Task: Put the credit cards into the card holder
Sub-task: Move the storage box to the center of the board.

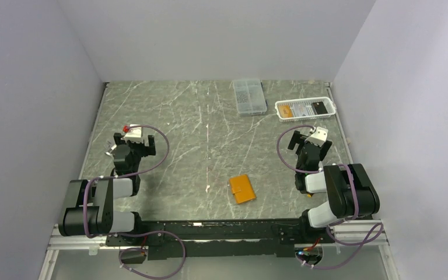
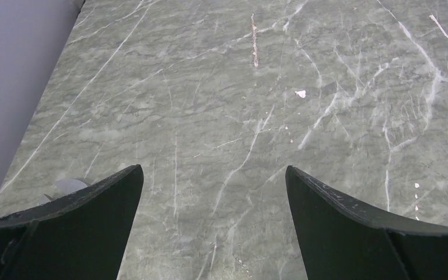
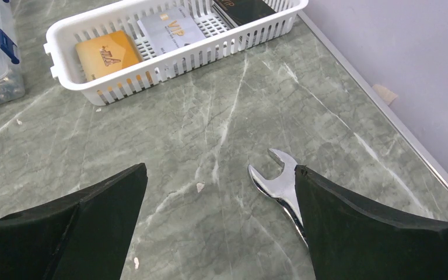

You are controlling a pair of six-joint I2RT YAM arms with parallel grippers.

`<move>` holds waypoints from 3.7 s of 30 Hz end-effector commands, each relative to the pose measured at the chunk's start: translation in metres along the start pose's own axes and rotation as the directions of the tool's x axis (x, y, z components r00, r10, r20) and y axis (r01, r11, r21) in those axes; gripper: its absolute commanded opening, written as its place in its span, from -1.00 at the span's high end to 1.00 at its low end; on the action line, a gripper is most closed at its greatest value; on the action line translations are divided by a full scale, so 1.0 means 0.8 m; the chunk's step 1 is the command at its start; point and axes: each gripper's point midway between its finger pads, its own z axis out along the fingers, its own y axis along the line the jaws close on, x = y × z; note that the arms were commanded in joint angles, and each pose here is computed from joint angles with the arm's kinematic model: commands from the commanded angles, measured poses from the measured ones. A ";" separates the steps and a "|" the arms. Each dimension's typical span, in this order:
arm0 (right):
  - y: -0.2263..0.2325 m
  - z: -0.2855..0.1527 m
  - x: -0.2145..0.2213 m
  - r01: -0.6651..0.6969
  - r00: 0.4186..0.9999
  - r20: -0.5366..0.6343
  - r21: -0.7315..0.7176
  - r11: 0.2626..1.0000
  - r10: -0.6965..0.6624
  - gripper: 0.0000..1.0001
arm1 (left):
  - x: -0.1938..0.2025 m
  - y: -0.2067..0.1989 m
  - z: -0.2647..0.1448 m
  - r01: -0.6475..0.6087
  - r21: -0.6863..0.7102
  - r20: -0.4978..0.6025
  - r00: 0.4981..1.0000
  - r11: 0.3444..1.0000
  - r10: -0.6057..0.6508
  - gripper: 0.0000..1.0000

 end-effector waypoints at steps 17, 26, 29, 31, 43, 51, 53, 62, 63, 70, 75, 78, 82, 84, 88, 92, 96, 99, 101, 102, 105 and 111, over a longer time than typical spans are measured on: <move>-0.002 0.001 -0.041 -0.012 0.999 0.049 0.052 0.999 0.009 -1.00 | -0.059 -0.021 0.024 -0.046 0.190 -0.111 0.992 0.981 0.068 -0.97; 0.010 0.012 -0.071 -0.431 0.849 -0.219 0.242 0.870 0.481 -1.00 | -0.095 -0.055 -0.016 0.043 0.397 -0.322 0.942 0.917 0.095 -0.97; 0.063 0.005 -0.078 -0.462 0.815 -0.370 0.048 0.886 0.445 -1.00 | -0.106 -0.072 -0.039 0.082 0.469 -0.345 0.934 0.880 0.096 -0.97; 0.098 -0.017 -0.069 -0.423 0.819 -0.439 -0.025 0.906 0.370 -1.00 | -0.110 -0.085 -0.054 0.121 0.516 -0.369 0.925 0.848 0.093 -0.97; 0.182 -0.139 0.004 -0.127 0.833 -0.553 -0.215 0.968 -0.014 -0.99 | -0.083 -0.185 -0.110 0.123 0.713 -0.399 0.880 0.690 0.256 -0.97; 0.172 -0.018 -0.050 -0.128 0.834 -0.549 -0.093 0.987 0.057 -0.57 | -0.076 -0.199 -0.100 0.209 0.700 -0.483 0.843 0.683 0.237 -0.97; 0.172 0.017 -0.061 -0.121 0.840 -0.539 -0.074 0.990 0.062 -0.44 | -0.073 -0.197 -0.099 0.208 0.696 -0.490 0.837 0.687 0.243 -0.97; 0.194 0.102 -0.023 -0.016 0.819 -0.574 -0.058 0.998 -0.020 -0.12 | -0.076 -0.194 -0.094 0.198 0.688 -0.494 0.832 0.698 0.252 -0.97; 0.194 0.107 -0.019 -0.006 0.817 -0.576 -0.056 0.998 -0.028 -0.11 | -0.077 -0.194 -0.093 0.196 0.689 -0.494 0.832 0.698 0.253 -0.97; 0.188 0.133 -0.015 0.025 0.822 -0.568 -0.045 0.999 -0.046 -0.11 | -0.077 -0.192 -0.092 0.182 0.690 -0.485 0.835 0.701 0.261 -0.97; 0.197 0.135 -0.034 -0.001 0.835 -0.548 -0.095 0.995 -0.052 -0.11 | -0.071 -0.194 -0.091 0.188 0.690 -0.490 0.833 0.699 0.259 -0.97; 0.202 0.138 -0.043 -0.004 0.842 -0.537 -0.108 0.994 -0.055 -0.11 | -0.067 -0.194 -0.091 0.194 0.691 -0.496 0.828 0.697 0.262 -0.97; 0.201 0.151 -0.052 -0.019 0.835 -0.549 -0.105 0.994 -0.042 -0.04 | -0.063 -0.194 -0.092 0.192 0.694 -0.498 0.824 0.694 0.271 -0.97; 0.202 0.158 -0.055 -0.025 0.841 -0.541 -0.104 0.994 -0.035 -0.02 | -0.062 -0.194 -0.093 0.186 0.697 -0.494 0.825 0.692 0.276 -0.97; 0.202 0.174 -0.053 -0.015 0.842 -0.539 -0.093 0.996 -0.037 -0.01 | -0.057 -0.191 -0.091 0.176 0.692 -0.497 0.819 0.700 0.286 -0.97; 0.203 0.183 -0.041 -0.016 0.832 -0.554 -0.085 0.996 -0.033 0.00 | -0.057 -0.189 -0.091 0.168 0.689 -0.494 0.821 0.705 0.287 -0.97; 0.199 0.185 -0.019 -0.003 0.817 -0.575 -0.075 0.997 -0.041 0.05 | -0.059 -0.187 -0.091 0.162 0.686 -0.492 0.822 0.710 0.287 -0.97; 0.195 0.182 -0.004 0.005 0.806 -0.591 -0.068 0.998 -0.045 0.10 | -0.061 -0.185 -0.089 0.153 0.684 -0.485 0.825 0.713 0.289 -0.97; 0.192 0.180 0.004 0.010 0.800 -0.598 -0.063 0.998 -0.046 0.14 | -0.061 -0.184 -0.089 0.152 0.682 -0.487 0.824 0.716 0.289 -0.97; 0.191 0.179 0.006 0.010 0.800 -0.599 -0.062 0.998 -0.045 0.16 | -0.062 -0.184 -0.088 0.151 0.681 -0.487 0.825 0.717 0.289 -0.97; 0.187 0.173 0.014 0.014 0.792 -0.609 -0.055 0.998 -0.045 0.30 | -0.063 -0.182 -0.087 0.147 0.676 -0.485 0.826 0.722 0.286 -0.97; 0.176 0.159 0.023 0.015 0.783 -0.621 -0.033 0.999 -0.032 0.59 | -0.065 -0.182 -0.087 0.147 0.674 -0.484 0.828 0.724 0.282 -0.97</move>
